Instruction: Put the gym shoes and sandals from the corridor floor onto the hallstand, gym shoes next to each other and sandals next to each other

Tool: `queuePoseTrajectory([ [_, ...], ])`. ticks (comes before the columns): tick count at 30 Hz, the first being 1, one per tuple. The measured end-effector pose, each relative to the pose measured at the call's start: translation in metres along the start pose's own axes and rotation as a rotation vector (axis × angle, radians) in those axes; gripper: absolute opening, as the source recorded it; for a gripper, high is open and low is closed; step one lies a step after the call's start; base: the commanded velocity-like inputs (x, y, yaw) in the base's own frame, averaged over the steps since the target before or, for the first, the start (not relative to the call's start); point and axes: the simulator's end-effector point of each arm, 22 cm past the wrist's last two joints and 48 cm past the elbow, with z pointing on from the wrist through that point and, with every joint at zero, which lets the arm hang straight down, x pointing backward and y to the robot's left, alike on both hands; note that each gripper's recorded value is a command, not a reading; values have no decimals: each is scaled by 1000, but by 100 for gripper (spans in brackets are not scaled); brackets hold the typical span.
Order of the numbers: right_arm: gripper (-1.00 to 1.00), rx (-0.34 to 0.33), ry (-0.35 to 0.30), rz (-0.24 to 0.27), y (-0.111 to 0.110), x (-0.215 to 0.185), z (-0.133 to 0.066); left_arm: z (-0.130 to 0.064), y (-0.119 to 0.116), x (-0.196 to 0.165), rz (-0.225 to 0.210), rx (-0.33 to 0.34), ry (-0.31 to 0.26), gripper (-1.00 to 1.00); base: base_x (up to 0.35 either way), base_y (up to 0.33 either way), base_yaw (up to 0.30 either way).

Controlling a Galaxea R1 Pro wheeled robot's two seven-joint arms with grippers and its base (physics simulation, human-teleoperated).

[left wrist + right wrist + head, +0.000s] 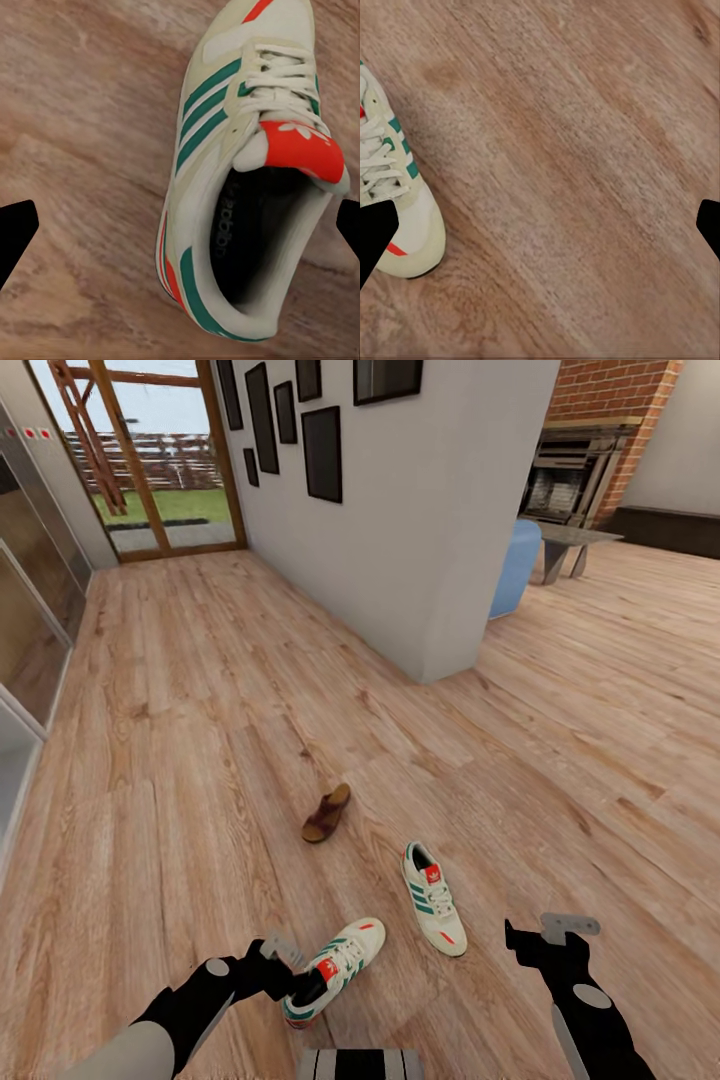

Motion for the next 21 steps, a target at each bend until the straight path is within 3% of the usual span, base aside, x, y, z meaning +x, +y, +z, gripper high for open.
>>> queuePoseTrajectory([
  [21,100,0,41,-9,2,20,8,12,-9,22,9,27,49,100,0,0,0],
])
